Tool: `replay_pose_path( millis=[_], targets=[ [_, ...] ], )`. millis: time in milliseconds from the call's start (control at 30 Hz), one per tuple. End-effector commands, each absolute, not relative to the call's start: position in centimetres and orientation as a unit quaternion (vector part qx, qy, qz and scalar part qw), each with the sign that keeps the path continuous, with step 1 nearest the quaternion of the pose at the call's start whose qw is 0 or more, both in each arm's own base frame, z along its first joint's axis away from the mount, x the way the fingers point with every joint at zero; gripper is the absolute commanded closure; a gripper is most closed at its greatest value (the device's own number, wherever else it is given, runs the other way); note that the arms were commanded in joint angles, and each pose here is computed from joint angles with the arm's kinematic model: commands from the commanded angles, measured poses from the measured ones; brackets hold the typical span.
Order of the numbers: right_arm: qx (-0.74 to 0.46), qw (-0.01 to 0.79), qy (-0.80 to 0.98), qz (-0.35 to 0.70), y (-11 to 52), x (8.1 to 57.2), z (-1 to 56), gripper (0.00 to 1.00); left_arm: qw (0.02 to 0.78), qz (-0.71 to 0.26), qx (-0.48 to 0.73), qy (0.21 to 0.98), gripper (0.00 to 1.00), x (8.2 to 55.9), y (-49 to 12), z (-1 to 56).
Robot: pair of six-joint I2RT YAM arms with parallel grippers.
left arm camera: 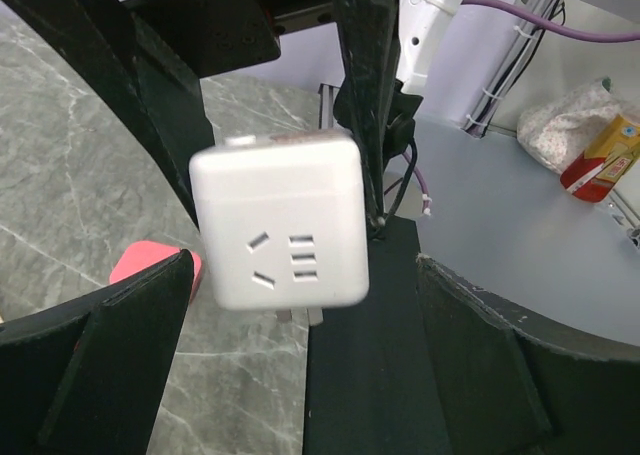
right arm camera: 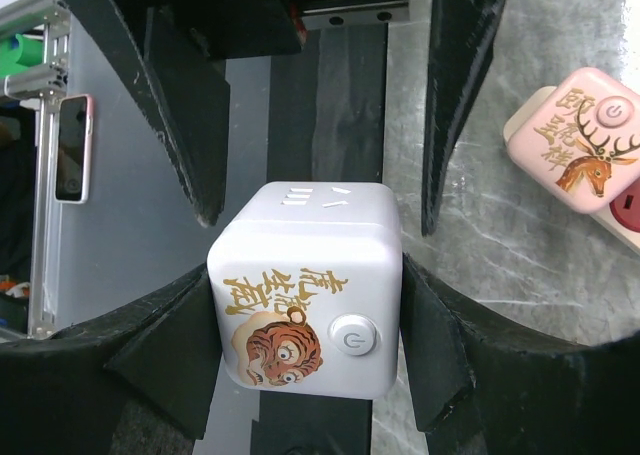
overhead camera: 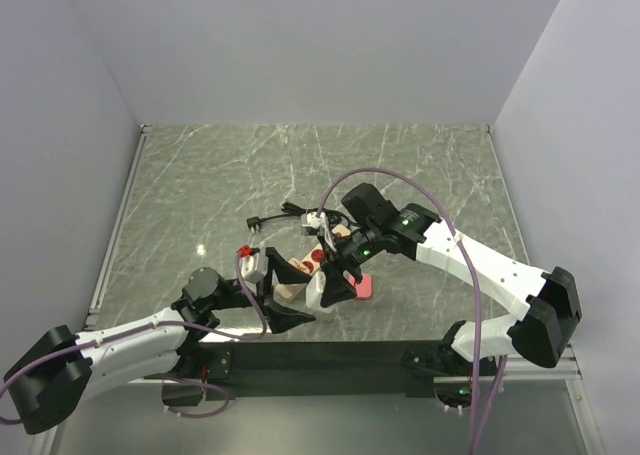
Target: Insert the plug
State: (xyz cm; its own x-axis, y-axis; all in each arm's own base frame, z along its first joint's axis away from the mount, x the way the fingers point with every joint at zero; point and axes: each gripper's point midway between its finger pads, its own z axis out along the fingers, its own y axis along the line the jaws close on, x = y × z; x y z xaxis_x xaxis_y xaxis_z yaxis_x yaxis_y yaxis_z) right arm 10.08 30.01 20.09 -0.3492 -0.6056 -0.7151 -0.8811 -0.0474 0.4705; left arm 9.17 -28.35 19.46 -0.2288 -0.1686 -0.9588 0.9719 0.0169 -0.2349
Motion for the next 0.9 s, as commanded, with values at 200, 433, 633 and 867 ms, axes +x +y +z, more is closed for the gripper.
replay_pose_path(
  millis=[200,433,633,867],
  targets=[
    [-0.570,0.180,0.648,0.472,30.7,9.9,22.3,1.00,0.499,-0.585,0.375,0.519,0.03,10.2,-29.7,21.3],
    [-0.571,0.176,0.649,0.470,30.8,9.7,21.9,1.00,0.493,-0.584,0.377,0.523,0.14,10.7,-30.4,21.2],
    [-0.573,0.171,0.649,0.470,30.8,9.5,21.7,1.00,0.481,-0.585,0.390,0.523,0.30,10.6,-31.0,20.8],
    [-0.557,0.184,0.668,0.458,31.1,10.3,21.7,1.00,0.476,-0.597,0.403,0.505,0.96,9.9,-31.3,20.6]
  ],
)
